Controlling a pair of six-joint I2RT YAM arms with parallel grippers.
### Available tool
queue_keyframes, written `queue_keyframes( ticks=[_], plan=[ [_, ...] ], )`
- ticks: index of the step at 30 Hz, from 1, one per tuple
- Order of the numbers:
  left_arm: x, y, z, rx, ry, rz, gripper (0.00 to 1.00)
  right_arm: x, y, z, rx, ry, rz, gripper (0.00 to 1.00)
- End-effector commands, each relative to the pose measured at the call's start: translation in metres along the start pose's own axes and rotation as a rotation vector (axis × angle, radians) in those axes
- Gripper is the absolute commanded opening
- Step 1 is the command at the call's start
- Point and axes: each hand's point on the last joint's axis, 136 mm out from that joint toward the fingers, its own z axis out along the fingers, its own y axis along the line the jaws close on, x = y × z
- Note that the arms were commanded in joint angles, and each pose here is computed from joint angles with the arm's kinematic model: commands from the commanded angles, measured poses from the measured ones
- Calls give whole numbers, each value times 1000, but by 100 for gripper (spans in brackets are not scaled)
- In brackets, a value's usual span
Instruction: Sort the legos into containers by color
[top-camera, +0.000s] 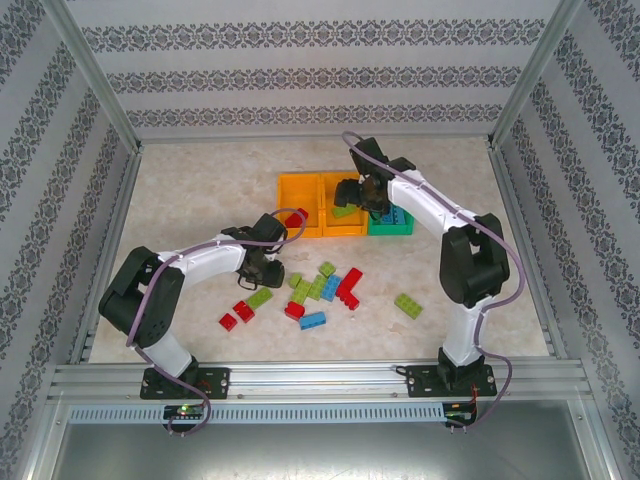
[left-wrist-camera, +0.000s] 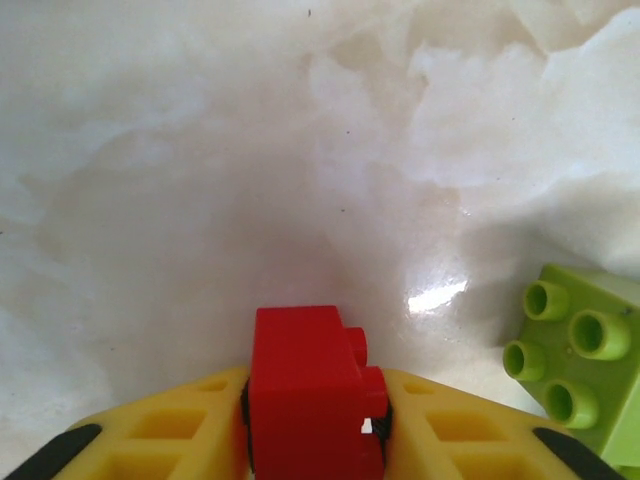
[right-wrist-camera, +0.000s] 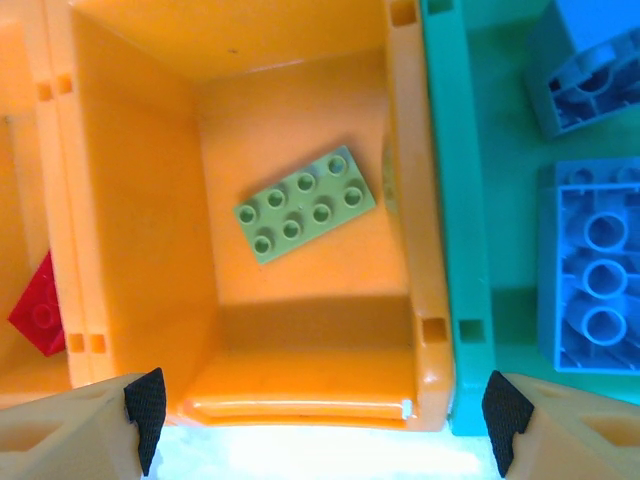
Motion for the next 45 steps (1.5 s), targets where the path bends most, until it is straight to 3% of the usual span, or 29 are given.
queue_keyframes(
  ticks=[1,8,16,22,30,34,45],
  plan=[
    [-10,-7,-7,15,-36,-4,31,4,-9,-13,33,-31,-18,86],
    [-34,-1,-44,-40,-145,-44,25,30,-18,-28,67,-44,-57,86],
    [-128,-38,-104,34,-318,-12,26,95,-20,-23,60,10,-22,86],
    [-184,-37,-79,20,-271,-46,27,131,-26,-13,54,48,114,86],
    [-207,-32,-44,-2,-237,-101,32,157,-9,6,62,118,188,88],
    [-209,-31,-41,1,-249,-136,40,165,-8,14,84,138,213,88],
    [-199,-34,-57,51,-295,-165,83,176,-14,32,127,185,239,79]
  ],
)
